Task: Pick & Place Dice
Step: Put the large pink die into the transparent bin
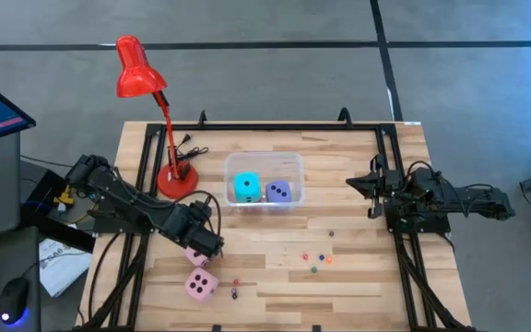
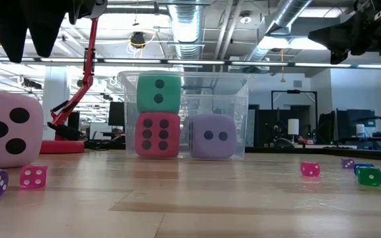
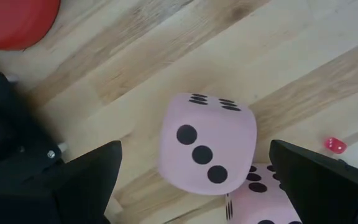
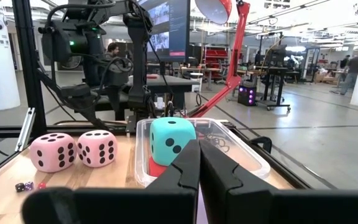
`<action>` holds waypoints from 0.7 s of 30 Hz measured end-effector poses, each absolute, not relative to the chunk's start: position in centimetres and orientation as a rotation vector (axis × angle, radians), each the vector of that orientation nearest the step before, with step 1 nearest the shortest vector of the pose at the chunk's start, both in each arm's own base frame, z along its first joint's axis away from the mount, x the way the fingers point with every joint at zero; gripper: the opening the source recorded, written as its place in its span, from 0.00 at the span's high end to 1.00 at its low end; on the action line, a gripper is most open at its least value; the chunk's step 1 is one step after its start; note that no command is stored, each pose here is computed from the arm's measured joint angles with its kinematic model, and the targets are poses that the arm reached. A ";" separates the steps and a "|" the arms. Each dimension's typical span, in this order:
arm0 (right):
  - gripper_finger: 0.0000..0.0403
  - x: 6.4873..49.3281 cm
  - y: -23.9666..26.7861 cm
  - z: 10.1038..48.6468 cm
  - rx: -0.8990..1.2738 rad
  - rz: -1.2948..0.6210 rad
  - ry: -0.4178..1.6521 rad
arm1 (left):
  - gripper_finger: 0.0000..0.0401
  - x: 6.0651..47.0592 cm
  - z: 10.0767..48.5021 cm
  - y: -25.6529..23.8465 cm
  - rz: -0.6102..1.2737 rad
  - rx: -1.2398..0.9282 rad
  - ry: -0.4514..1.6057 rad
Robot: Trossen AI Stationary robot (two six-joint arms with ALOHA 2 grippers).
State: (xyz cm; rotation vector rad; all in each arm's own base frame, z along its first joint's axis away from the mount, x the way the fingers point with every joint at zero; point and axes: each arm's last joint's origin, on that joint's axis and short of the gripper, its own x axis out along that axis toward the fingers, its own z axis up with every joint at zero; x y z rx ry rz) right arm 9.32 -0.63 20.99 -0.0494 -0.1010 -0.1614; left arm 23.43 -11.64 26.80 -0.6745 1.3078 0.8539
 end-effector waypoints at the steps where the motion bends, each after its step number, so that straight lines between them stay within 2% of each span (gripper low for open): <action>1: 1.00 9.3 -0.6 21.0 -0.049 -0.161 -0.102 | 0.00 23.4 26.8 -11.7 0.855 -0.677 1.307; 17: 1.00 9.3 -0.6 21.0 -0.047 -0.161 -0.102 | 0.00 23.4 26.7 -11.9 0.804 -0.693 1.371; 21: 1.00 9.3 -0.6 21.0 -0.047 -0.161 -0.102 | 0.00 23.6 25.7 -12.0 0.776 -0.706 1.348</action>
